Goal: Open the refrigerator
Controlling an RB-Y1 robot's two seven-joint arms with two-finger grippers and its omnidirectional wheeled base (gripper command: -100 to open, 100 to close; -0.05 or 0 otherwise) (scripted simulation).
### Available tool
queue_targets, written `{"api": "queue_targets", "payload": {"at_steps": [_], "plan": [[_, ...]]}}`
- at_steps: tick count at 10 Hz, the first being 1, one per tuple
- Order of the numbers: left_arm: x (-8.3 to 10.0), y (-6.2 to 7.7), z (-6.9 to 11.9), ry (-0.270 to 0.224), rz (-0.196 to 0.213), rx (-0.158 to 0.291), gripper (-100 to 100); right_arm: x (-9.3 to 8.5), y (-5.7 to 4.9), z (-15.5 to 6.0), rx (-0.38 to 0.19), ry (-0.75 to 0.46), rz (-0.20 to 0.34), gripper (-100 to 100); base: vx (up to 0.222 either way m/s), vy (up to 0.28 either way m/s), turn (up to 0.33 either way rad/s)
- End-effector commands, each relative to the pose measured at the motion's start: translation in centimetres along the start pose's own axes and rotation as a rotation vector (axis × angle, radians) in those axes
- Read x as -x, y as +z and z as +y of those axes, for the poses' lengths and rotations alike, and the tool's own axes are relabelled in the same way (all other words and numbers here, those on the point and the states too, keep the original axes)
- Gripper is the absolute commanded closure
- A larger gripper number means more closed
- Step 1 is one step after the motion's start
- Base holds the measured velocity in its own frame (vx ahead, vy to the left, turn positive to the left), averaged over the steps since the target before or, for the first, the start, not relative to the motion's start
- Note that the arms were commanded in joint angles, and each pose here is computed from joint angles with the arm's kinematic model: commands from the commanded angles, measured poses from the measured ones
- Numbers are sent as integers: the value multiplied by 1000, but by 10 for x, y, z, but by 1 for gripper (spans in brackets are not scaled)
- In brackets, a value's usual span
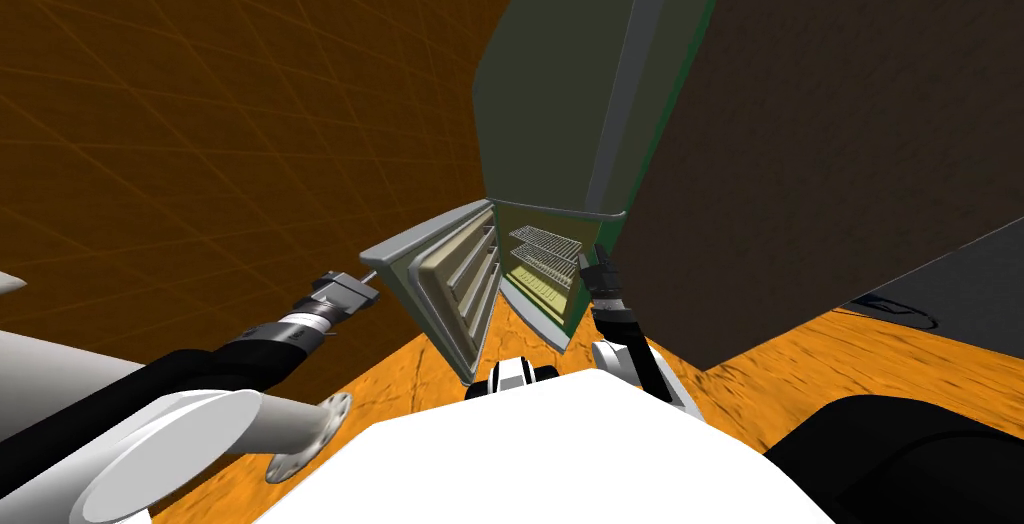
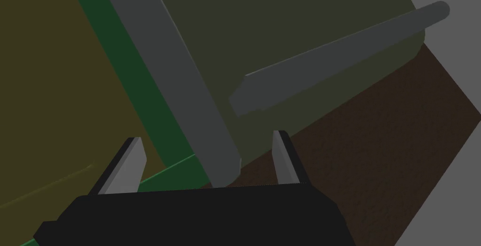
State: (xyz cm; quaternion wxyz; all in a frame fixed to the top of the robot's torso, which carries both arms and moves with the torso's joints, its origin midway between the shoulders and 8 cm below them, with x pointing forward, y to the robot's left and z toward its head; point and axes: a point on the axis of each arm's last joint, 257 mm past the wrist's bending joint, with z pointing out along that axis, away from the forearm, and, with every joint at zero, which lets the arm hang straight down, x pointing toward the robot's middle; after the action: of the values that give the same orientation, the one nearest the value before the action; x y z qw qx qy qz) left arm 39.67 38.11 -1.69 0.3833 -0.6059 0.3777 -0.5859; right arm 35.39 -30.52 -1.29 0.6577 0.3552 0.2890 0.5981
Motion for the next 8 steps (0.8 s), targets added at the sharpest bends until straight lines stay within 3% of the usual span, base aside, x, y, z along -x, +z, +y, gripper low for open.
{"api": "queue_targets", "payload": {"at_steps": [1,2,3,7,8], "plan": [[-12,3,5,-2,33,19,100,0,0,0,0,0,0,0,5,321,-102],[-8,3,4,0,23,11,100,0,0,0,0,0,0,0,8,151,-29],[-15,7,13,-2,44,34,-100,0,0,0,0,0,0,0,17,157,-86],[-35,7,21,7,93,62,-100,0,0,0,0,0,0,0,24,156,-75],[-24,8,11,11,72,36,-100,0,0,0,0,0,0,0,6,56,-4]]}}
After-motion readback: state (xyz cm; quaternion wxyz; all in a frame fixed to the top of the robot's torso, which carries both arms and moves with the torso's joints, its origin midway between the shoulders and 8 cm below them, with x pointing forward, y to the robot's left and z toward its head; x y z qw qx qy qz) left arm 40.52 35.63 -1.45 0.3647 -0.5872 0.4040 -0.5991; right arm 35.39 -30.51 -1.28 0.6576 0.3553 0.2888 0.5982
